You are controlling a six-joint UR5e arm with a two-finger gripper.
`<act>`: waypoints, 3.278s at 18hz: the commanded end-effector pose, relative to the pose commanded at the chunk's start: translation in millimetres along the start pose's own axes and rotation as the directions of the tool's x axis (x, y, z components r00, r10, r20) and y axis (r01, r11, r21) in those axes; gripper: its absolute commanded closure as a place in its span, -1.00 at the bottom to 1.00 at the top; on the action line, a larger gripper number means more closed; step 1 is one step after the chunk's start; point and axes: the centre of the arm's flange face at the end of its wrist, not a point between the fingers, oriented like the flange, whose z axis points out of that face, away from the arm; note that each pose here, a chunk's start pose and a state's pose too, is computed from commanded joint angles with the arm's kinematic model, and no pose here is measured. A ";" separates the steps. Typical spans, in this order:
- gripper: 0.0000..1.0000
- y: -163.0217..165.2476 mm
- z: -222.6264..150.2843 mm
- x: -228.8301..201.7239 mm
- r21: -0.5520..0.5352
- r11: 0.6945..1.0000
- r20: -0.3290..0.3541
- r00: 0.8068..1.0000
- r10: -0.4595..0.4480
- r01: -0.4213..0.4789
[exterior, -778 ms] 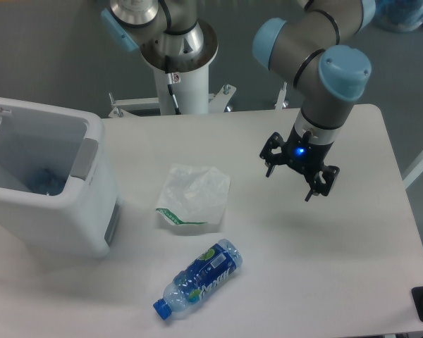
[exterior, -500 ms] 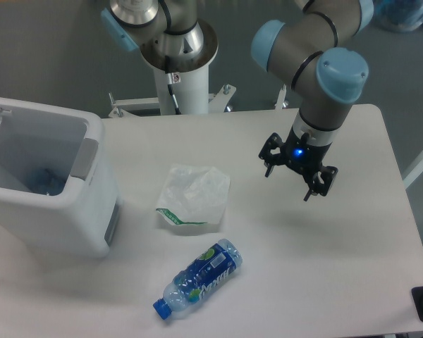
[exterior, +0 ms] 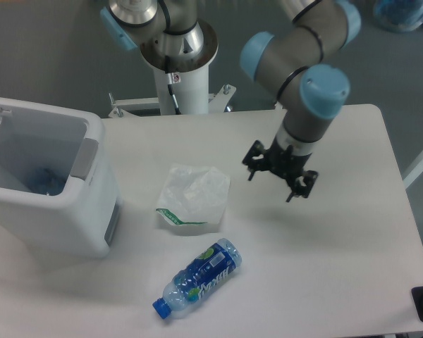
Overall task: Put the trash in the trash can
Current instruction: 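Move the gripper down toward the crumpled white paper wrapper, then close the gripper on the white paper wrapper and lift it, then carry the paper wrapper over the white trash bin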
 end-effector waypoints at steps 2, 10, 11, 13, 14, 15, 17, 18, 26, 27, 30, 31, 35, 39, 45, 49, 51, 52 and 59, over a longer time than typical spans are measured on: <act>-1.00 -12.4 15.9 11.6 -0.014 1.000 -0.027 0.999 0.026 -0.027; -1.00 -49.9 58.5 38.5 -0.043 0.998 -0.081 0.996 0.047 -0.050; -1.00 -52.5 62.6 37.8 -0.045 0.998 -0.086 0.995 0.050 -0.054; -1.00 -58.0 71.5 42.6 -0.052 0.996 -0.099 0.993 0.062 -0.067; -1.00 -58.3 74.3 42.9 -0.054 0.996 -0.103 0.993 0.062 -0.068; -1.00 -57.8 79.1 41.6 -0.057 0.996 -0.107 0.992 0.063 -0.069; -1.00 -58.9 86.5 38.7 -0.055 0.996 -0.102 0.993 0.064 -0.070; -1.00 -63.6 90.0 41.7 -0.052 0.995 -0.097 0.992 0.075 -0.080; -0.29 -62.1 102.5 57.1 -0.076 0.992 -0.117 0.989 0.088 -0.097; -0.10 -62.4 101.5 58.3 -0.077 0.992 -0.116 0.989 0.093 -0.102; 0.49 -60.7 99.9 59.5 -0.086 0.990 -0.111 0.989 0.098 -0.108; 0.73 -60.1 98.4 60.5 -0.088 0.990 -0.109 0.989 0.098 -0.108; 1.00 -61.4 86.8 61.3 -0.086 0.990 -0.088 0.991 0.102 -0.110; 1.00 -59.3 70.0 56.6 -0.069 0.992 -0.063 0.993 0.097 -0.101; 1.00 -36.6 19.5 31.4 0.007 0.983 -0.009 0.983 0.182 -0.182; 1.00 -41.5 -18.8 37.8 0.128 0.980 0.000 0.988 0.152 -0.151; 1.00 -43.5 -46.7 36.4 0.184 0.976 0.023 0.993 0.118 -0.120; 1.00 -44.4 -63.8 35.8 0.221 0.969 0.027 0.994 0.104 -0.107; 1.00 -85.7 -199.3 51.6 0.498 0.867 0.005 1.000 -0.009 0.005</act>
